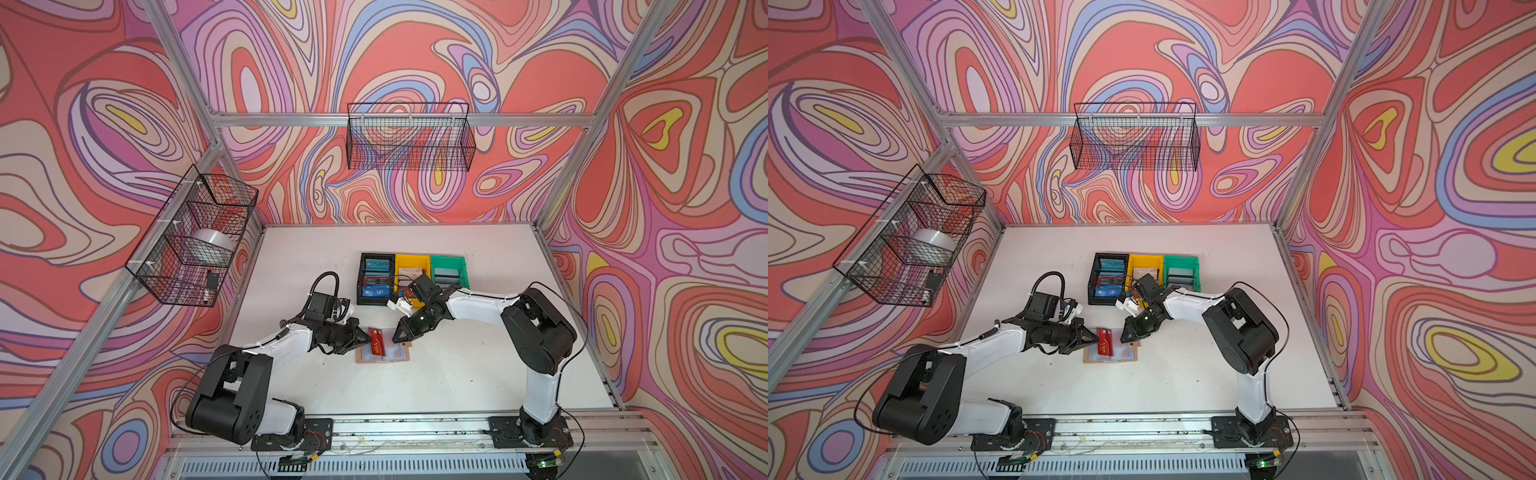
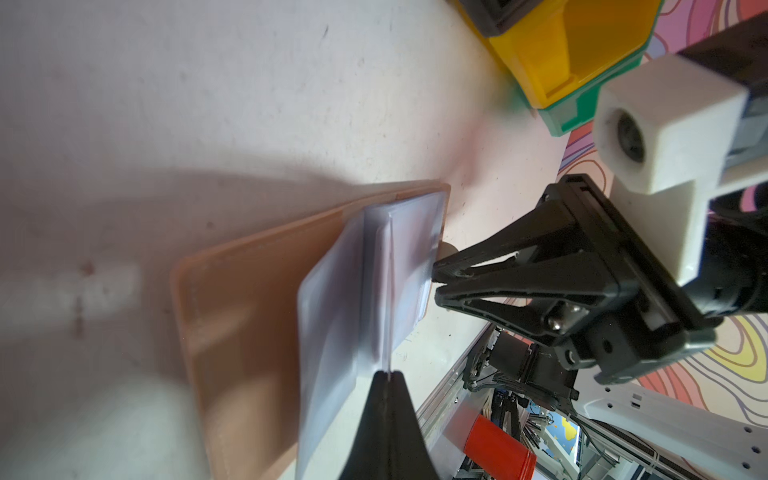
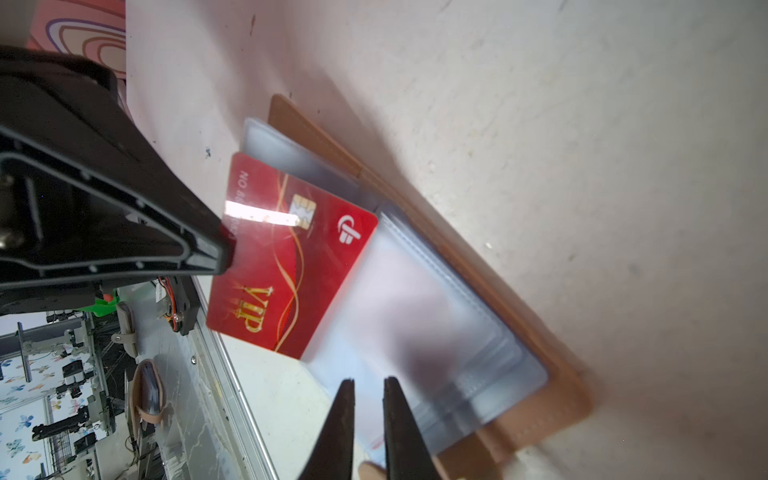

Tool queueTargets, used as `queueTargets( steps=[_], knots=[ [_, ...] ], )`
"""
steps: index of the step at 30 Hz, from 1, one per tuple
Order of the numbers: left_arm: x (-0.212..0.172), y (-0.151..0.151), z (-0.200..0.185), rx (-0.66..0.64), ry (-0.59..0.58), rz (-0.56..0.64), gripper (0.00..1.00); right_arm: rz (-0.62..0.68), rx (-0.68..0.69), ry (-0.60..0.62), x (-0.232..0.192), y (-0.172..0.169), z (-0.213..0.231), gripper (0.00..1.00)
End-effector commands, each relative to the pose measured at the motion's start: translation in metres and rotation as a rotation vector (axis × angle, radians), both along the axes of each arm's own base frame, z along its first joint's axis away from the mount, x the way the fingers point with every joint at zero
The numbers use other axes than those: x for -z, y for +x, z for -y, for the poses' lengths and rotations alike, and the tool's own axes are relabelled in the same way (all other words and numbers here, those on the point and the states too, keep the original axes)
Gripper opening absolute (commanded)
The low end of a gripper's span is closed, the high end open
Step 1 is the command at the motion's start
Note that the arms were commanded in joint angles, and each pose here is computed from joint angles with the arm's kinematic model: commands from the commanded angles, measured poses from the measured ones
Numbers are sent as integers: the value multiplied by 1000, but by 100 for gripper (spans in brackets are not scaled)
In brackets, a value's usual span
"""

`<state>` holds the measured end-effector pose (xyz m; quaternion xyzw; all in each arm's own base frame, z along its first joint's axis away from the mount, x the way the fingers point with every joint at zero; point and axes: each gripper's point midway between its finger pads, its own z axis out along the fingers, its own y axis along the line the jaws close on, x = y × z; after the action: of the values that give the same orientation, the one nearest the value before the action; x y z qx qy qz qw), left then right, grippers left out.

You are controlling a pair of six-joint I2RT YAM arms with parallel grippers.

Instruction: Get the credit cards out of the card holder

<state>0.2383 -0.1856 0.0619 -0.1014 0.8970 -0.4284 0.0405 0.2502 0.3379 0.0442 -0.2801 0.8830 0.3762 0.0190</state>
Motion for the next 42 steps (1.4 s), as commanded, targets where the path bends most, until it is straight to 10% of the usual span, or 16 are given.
queueTargets(
  steps=[1, 26, 42],
  knots=[
    [-7, 0, -6, 12, 22, 13, 0, 14, -20, 43, -17, 1, -5, 17],
    [-103, 26, 10, 21, -270, 297, 0, -179, -147, 543, -128, 18, 0, 26],
    [-116, 29, 12, 14, -325, 351, 0, -219, -173, 572, -123, 26, -7, 34]
  ],
)
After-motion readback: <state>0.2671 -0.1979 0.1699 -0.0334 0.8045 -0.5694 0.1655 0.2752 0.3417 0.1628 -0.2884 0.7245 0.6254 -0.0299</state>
